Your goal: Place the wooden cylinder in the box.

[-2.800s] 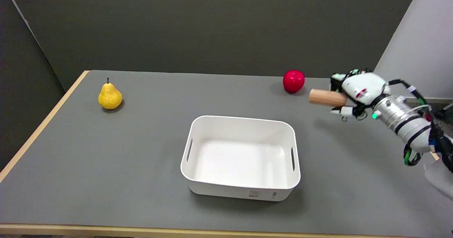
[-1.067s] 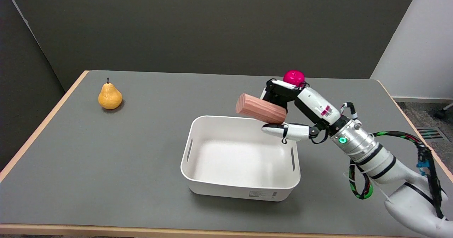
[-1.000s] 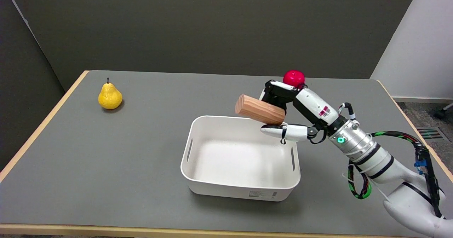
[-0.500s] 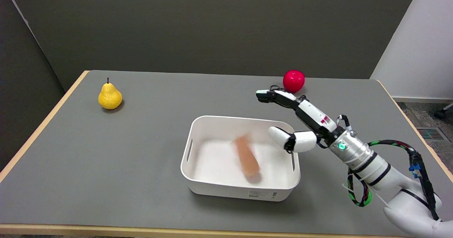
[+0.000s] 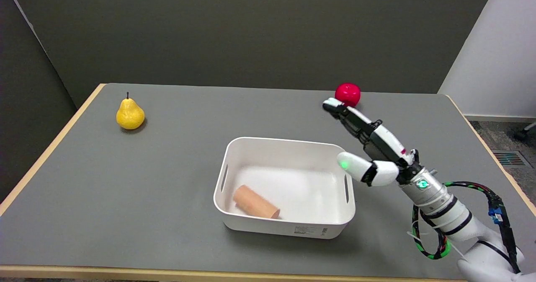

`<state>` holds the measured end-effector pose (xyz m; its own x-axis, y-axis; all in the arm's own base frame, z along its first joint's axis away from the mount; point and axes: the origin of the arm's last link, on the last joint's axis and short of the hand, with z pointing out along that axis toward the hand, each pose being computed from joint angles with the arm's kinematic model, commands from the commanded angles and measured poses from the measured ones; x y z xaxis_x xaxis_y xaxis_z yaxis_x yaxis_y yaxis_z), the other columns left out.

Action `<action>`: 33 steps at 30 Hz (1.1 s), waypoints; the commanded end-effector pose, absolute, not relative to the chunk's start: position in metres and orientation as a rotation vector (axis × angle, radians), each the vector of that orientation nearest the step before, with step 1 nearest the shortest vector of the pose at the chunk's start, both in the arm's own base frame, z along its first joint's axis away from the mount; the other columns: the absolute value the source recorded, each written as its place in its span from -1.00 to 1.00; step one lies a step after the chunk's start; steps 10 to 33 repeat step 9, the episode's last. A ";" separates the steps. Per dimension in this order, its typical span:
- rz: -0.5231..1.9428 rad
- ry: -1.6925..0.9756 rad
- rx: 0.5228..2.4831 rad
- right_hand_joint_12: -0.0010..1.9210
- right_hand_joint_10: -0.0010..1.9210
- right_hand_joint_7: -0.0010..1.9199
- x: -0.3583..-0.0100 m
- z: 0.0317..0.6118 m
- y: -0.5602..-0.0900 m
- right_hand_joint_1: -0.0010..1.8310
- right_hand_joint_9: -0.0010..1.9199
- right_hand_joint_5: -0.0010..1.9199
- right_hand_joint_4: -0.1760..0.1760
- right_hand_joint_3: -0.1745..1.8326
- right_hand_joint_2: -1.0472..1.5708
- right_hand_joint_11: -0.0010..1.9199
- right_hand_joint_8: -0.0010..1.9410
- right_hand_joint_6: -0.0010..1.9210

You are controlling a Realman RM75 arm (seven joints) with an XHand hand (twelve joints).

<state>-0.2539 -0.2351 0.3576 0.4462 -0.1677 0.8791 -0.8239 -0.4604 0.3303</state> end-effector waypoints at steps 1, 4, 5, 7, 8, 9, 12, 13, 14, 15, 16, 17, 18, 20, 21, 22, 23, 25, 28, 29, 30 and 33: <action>1.584 -0.645 1.853 -0.91 -1.00 -0.95 -0.213 0.407 -0.218 -0.41 -1.00 -0.90 -0.10 0.09 0.27 -1.00 -0.79 -0.60; 1.648 -0.601 1.802 -0.71 -0.96 -0.94 -0.213 0.419 -0.211 -0.45 -1.00 -0.87 -0.09 0.00 0.32 -1.00 -0.73 -0.66; 1.682 -0.573 1.777 -0.49 -0.83 -0.92 -0.213 0.426 -0.208 -0.46 -1.00 -0.87 -0.09 0.04 0.31 -1.00 -0.70 -0.63; 1.723 -0.531 1.749 -0.34 -0.74 -0.91 -0.214 0.434 -0.203 -0.47 -1.00 -0.87 -0.07 0.07 0.29 -1.00 -0.68 -0.60; 1.745 -0.513 1.733 -0.32 -0.72 -0.91 -0.214 0.438 -0.201 -0.48 -1.00 -0.87 -0.06 0.09 0.29 -1.00 -0.67 -0.59; 1.758 -0.497 1.718 -0.28 -0.73 -0.91 -0.214 0.442 -0.198 -0.50 -0.99 -0.87 -0.02 0.10 0.28 -1.00 -0.66 -0.58; 1.758 -0.497 1.718 -0.28 -0.73 -0.91 -0.214 0.442 -0.198 -0.50 -0.99 -0.87 -0.02 0.10 0.28 -1.00 -0.66 -0.58; 1.758 -0.497 1.718 -0.28 -0.73 -0.91 -0.214 0.442 -0.198 -0.50 -0.99 -0.87 -0.02 0.10 0.28 -1.00 -0.66 -0.58; 1.758 -0.497 1.718 -0.28 -0.73 -0.91 -0.214 0.442 -0.198 -0.50 -0.99 -0.87 -0.02 0.10 0.28 -1.00 -0.66 -0.58; 1.758 -0.497 1.718 -0.28 -0.73 -0.91 -0.214 0.442 -0.198 -0.50 -0.99 -0.87 -0.02 0.10 0.28 -1.00 -0.66 -0.58; 1.758 -0.497 1.718 -0.28 -0.73 -0.91 -0.214 0.442 -0.198 -0.50 -0.99 -0.87 -0.02 0.10 0.28 -1.00 -0.66 -0.58; 1.758 -0.497 1.718 -0.28 -0.73 -0.91 -0.214 0.442 -0.198 -0.50 -0.99 -0.87 -0.02 0.10 0.28 -1.00 -0.66 -0.58; 1.758 -0.497 1.718 -0.28 -0.73 -0.91 -0.214 0.442 -0.198 -0.50 -0.99 -0.87 -0.02 0.10 0.28 -1.00 -0.66 -0.58; 1.758 -0.497 1.718 -0.28 -0.73 -0.91 -0.214 0.442 -0.198 -0.50 -0.99 -0.87 -0.02 0.10 0.28 -1.00 -0.66 -0.58; 1.758 -0.497 1.718 -0.28 -0.73 -0.91 -0.214 0.442 -0.198 -0.50 -0.99 -0.87 -0.02 0.10 0.28 -1.00 -0.66 -0.58; 1.758 -0.497 1.718 -0.28 -0.73 -0.91 -0.214 0.442 -0.198 -0.50 -0.99 -0.87 -0.02 0.10 0.28 -1.00 -0.66 -0.58; 1.758 -0.497 1.718 -0.28 -0.73 -0.91 -0.214 0.442 -0.198 -0.50 -0.99 -0.87 -0.02 0.10 0.28 -1.00 -0.66 -0.58; 1.758 -0.497 1.718 -0.28 -0.73 -0.91 -0.214 0.442 -0.198 -0.50 -0.99 -0.87 -0.02 0.10 0.28 -1.00 -0.66 -0.58; 1.758 -0.497 1.718 -0.28 -0.73 -0.91 -0.214 0.442 -0.198 -0.50 -0.99 -0.87 -0.02 0.10 0.28 -1.00 -0.66 -0.58; 1.758 -0.497 1.718 -0.28 -0.73 -0.91 -0.214 0.442 -0.198 -0.50 -0.99 -0.87 -0.02 0.10 0.28 -1.00 -0.66 -0.58; 1.758 -0.497 1.718 -0.28 -0.73 -0.91 -0.214 0.442 -0.198 -0.50 -0.99 -0.87 -0.02 0.10 0.28 -1.00 -0.66 -0.58; 1.758 -0.497 1.718 -0.28 -0.73 -0.91 -0.214 0.442 -0.198 -0.50 -0.99 -0.87 -0.02 0.10 0.28 -1.00 -0.66 -0.58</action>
